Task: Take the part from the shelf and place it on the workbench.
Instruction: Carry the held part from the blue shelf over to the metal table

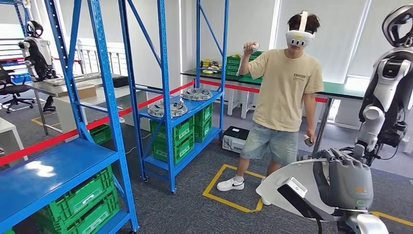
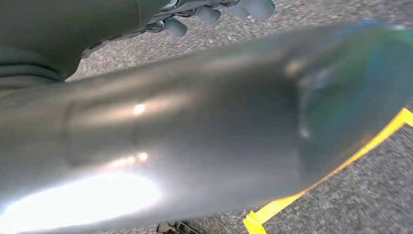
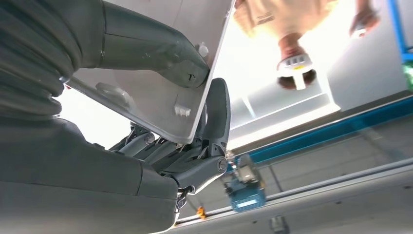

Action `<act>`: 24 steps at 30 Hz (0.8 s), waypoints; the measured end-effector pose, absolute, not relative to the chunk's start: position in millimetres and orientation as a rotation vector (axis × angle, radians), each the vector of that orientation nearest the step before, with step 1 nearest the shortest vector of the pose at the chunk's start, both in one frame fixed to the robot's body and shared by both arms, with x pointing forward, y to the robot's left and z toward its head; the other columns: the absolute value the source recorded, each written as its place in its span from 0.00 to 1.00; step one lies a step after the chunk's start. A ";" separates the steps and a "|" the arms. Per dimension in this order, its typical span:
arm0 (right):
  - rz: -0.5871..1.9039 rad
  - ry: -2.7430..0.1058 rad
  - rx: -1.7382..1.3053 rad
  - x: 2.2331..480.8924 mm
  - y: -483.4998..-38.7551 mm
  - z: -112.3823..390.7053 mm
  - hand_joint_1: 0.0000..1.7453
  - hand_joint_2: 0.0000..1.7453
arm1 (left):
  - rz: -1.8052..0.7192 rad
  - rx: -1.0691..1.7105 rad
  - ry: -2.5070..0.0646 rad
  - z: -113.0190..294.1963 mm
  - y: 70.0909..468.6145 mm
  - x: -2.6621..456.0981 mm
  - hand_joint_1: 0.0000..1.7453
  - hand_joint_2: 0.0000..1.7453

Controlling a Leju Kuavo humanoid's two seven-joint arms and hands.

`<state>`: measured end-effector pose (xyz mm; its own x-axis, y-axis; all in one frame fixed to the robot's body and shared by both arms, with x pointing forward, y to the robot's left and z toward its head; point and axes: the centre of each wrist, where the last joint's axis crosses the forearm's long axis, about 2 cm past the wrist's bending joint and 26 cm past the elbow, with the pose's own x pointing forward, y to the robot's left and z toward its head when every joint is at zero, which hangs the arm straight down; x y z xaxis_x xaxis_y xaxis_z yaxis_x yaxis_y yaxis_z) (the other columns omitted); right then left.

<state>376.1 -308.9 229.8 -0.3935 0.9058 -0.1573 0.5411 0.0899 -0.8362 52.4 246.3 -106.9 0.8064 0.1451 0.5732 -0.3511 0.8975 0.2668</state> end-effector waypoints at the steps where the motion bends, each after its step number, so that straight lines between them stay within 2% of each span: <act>1: 1.228 -1.974 -1.424 376.6 -308.8 231.2 0.80 1.00 | 0.272 0.374 -0.577 -106.8 246.0 52.9 0.00 0.00; 24: 1.234 -1.965 -1.429 377.1 -311.2 236.4 0.80 1.00 | 0.262 0.280 -0.668 -107.6 246.4 52.4 0.00 0.00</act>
